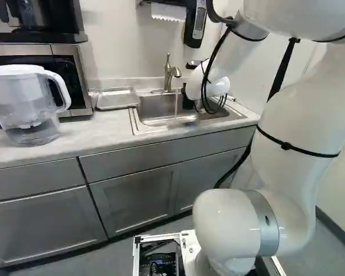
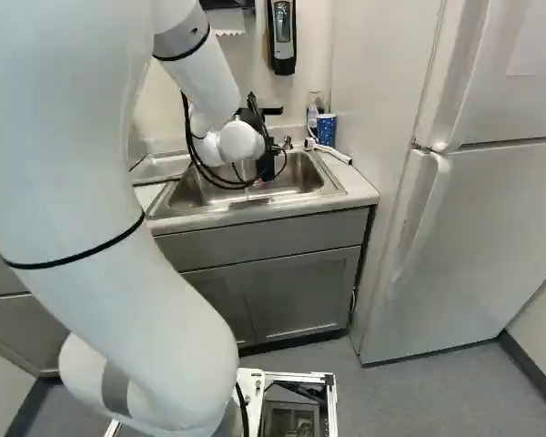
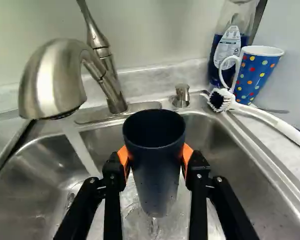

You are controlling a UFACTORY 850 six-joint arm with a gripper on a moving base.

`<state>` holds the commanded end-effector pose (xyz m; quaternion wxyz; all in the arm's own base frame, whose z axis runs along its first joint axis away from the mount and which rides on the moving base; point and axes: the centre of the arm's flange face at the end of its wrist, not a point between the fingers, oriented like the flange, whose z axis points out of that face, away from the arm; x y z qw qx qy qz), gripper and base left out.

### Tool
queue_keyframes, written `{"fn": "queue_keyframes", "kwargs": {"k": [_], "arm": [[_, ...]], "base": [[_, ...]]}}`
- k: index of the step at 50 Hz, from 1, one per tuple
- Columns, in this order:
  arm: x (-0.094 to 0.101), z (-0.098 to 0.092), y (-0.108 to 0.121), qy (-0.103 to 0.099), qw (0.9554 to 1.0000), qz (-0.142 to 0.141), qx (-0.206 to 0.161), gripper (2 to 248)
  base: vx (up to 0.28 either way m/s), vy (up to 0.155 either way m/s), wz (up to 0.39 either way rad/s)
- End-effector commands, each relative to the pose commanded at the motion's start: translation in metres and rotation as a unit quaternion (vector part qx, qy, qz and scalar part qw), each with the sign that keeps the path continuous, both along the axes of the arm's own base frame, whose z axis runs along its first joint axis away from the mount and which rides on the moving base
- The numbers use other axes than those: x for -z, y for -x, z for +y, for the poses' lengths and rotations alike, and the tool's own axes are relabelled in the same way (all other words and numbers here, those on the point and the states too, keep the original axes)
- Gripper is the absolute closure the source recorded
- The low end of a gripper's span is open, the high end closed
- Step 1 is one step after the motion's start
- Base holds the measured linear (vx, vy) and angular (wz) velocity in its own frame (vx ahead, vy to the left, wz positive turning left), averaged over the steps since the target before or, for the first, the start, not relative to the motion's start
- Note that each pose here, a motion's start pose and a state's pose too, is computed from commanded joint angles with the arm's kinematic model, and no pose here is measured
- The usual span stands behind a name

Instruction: Rinse the cup and place it in the tray

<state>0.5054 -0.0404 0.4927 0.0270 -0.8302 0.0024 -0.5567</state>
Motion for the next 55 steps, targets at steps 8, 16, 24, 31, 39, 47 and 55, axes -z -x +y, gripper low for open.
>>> {"fn": "queue_keyframes", "kwargs": {"k": [8,16,24,31,39,47,55], "arm": [[0.000,0.009,0.003,0.000,1.0000,-0.002,-0.008,129],[0.000,0.018,0.006,0.000,0.9998,-0.001,-0.018,129],[0.000,0.029,0.008,0.000,0.9996,-0.001,-0.028,129],[0.000,0.038,0.010,0.000,0.9993,-0.001,-0.038,129],[-0.001,0.043,0.015,0.000,0.9991,-0.001,-0.042,129],[-0.001,0.047,0.019,0.000,0.9989,-0.001,-0.046,129],[-0.001,0.052,0.023,0.000,0.9987,-0.001,-0.052,129]], "base": [[0.000,0.000,0.000],[0.000,0.000,0.000],[0.000,0.000,0.000],[0.000,0.000,0.000],[0.000,0.000,0.000],[0.000,0.000,0.000],[0.000,0.000,0.000]]}}
